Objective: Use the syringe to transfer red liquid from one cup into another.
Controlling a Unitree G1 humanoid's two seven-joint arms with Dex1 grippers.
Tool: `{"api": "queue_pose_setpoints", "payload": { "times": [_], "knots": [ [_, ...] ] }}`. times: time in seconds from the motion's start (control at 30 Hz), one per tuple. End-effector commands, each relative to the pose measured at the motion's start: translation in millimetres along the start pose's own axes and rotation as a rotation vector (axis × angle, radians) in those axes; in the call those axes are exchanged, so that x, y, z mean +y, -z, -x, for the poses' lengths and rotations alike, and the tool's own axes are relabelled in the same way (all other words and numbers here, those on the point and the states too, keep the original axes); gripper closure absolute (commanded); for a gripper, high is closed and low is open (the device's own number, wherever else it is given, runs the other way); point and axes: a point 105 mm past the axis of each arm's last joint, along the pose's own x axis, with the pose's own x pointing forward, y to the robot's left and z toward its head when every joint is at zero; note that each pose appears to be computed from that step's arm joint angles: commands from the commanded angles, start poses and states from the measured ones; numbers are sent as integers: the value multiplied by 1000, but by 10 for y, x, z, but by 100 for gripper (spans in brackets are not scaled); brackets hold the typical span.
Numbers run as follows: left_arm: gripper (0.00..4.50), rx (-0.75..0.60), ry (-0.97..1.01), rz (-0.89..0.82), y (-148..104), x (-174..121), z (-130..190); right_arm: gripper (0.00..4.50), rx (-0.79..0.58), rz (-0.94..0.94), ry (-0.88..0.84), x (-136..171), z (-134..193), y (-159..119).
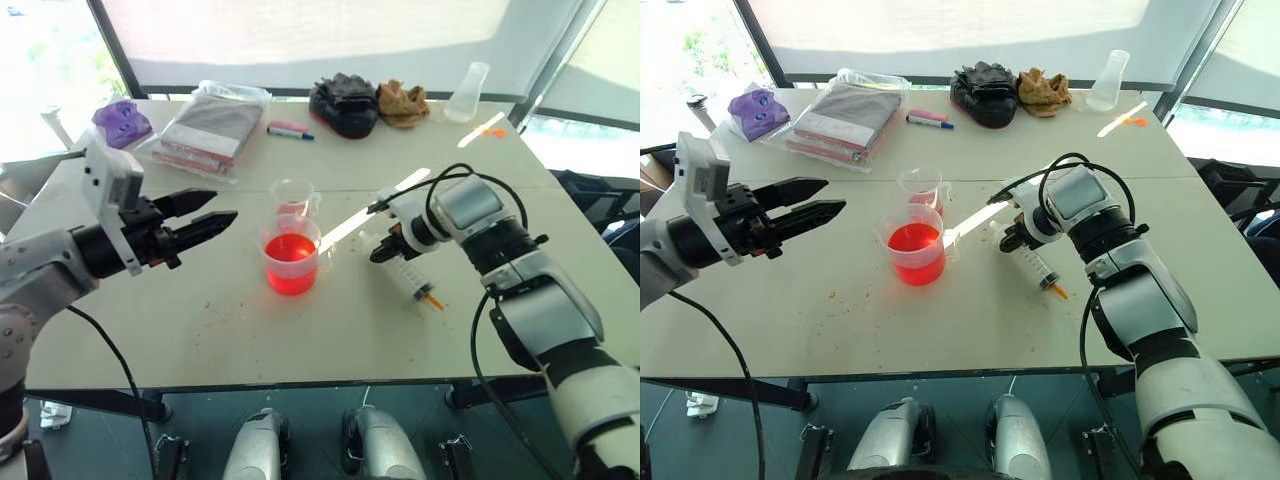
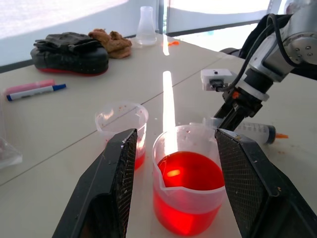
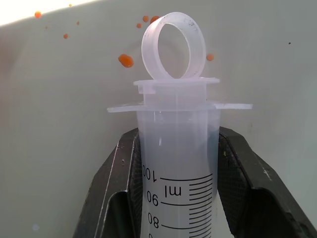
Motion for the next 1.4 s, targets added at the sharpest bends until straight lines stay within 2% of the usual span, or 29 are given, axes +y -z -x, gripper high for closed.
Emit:
{"api": "queue_pose_setpoints", "payload": {
  "times": [0.03,0.2,0.27,0.33,0.4,0.47,0.6,0.67,0.77,0.93,1.13,1.4],
  "knots": [
    [192,-43,-47,-27,-117,187,193,307,-279,37,-70,132,745,-627],
    [192,-67,-78,-20,-107,463,270,307,-618,164,-174,476,1598,-1152],
    [192,-71,-77,-25,-100,551,252,307,-828,235,-213,646,1859,-1354],
    [192,-74,-75,-32,-99,609,238,307,-983,263,-236,748,2008,-1452],
    [192,-87,-68,-47,-141,694,210,307,-1216,337,-331,1048,2124,-1513],
    [192,-105,-58,-58,-202,771,193,307,-1398,320,-492,1322,2216,-1477],
    [192,-117,-32,-78,-326,877,202,307,-1557,230,-707,1654,2149,-1377],
    [192,-118,-24,-99,-399,937,214,307,-1572,270,-721,1808,1973,-1289],
    [192,-143,-6,-128,-544,988,200,307,-1522,355,-709,1956,1674,-1153],
    [192,-238,85,-177,-929,915,83,307,-1443,415,-662,1900,1334,-983],
    [192,-297,260,-226,-1278,614,-155,307,-1404,407,-623,1792,1103,-938],
    [192,-304,412,-239,-1279,311,-541,307,-1360,389,-620,1741,934,-893]
  ]
}}
